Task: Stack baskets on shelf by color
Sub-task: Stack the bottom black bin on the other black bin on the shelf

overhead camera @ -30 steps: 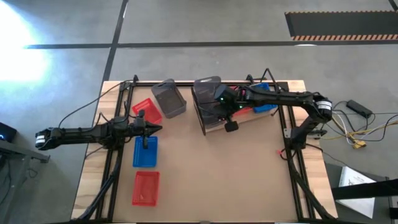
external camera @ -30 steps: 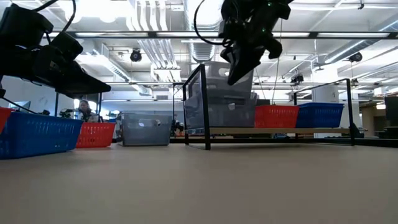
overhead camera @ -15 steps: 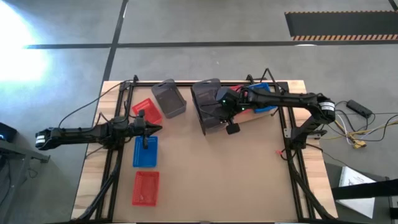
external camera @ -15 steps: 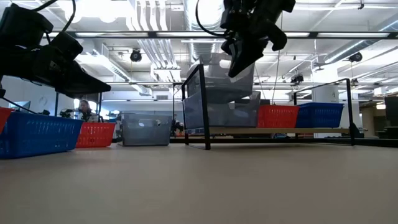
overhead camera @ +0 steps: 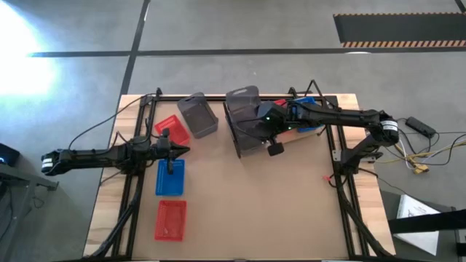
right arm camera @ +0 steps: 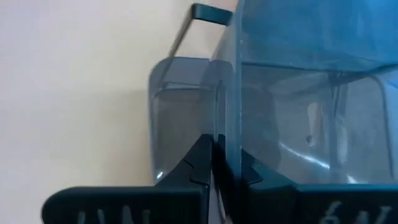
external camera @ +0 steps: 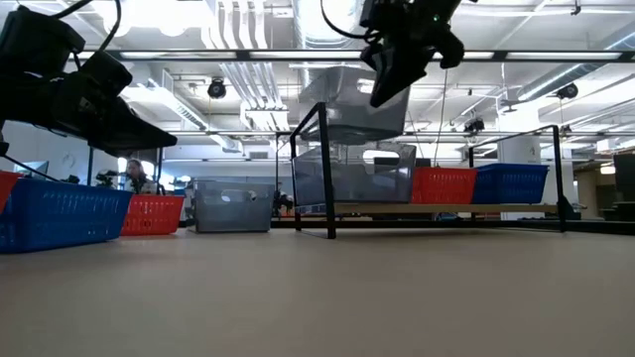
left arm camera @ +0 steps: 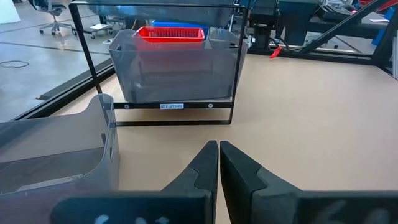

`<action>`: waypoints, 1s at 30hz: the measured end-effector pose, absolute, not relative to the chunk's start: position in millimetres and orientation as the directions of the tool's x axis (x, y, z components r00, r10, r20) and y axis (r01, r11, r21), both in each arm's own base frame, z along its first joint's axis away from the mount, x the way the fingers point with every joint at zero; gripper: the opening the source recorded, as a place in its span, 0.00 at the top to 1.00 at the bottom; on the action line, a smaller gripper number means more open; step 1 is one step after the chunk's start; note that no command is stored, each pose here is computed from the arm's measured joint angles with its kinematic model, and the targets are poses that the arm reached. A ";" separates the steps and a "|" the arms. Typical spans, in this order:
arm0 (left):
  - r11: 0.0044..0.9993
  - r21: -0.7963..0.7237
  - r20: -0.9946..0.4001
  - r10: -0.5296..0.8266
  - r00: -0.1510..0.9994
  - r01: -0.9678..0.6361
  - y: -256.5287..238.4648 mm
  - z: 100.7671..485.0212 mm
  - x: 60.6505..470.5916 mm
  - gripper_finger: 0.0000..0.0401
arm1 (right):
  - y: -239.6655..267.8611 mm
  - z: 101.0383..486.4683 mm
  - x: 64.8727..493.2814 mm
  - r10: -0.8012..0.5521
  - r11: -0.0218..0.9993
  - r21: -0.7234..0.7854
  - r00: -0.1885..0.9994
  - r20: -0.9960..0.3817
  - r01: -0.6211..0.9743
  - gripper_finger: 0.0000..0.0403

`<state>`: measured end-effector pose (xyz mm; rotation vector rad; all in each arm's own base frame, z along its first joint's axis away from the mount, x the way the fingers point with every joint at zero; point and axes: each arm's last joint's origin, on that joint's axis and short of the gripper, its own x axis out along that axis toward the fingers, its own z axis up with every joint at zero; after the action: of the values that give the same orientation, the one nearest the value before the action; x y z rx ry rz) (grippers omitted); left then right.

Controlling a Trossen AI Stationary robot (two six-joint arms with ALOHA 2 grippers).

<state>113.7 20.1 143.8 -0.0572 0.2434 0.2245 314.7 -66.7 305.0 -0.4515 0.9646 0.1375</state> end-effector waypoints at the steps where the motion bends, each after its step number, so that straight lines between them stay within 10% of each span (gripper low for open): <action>1: 0.973 -0.029 -0.245 0.213 0.946 -0.227 20.0 143.8 113.7 1.00 | -65.5 305.2 313.5 -0.077 0.900 -0.300 0.562 -0.823 -0.316 0.98; 30: 0.974 -0.029 -0.245 0.213 0.946 -0.227 20.0 143.8 113.7 1.00 | -62.3 284.4 322.8 0.031 0.895 -0.216 0.537 -0.843 -0.390 0.98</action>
<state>113.7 20.0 143.8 -0.0571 0.2432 0.2238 322.8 -62.3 284.4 -0.4063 0.9779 0.2587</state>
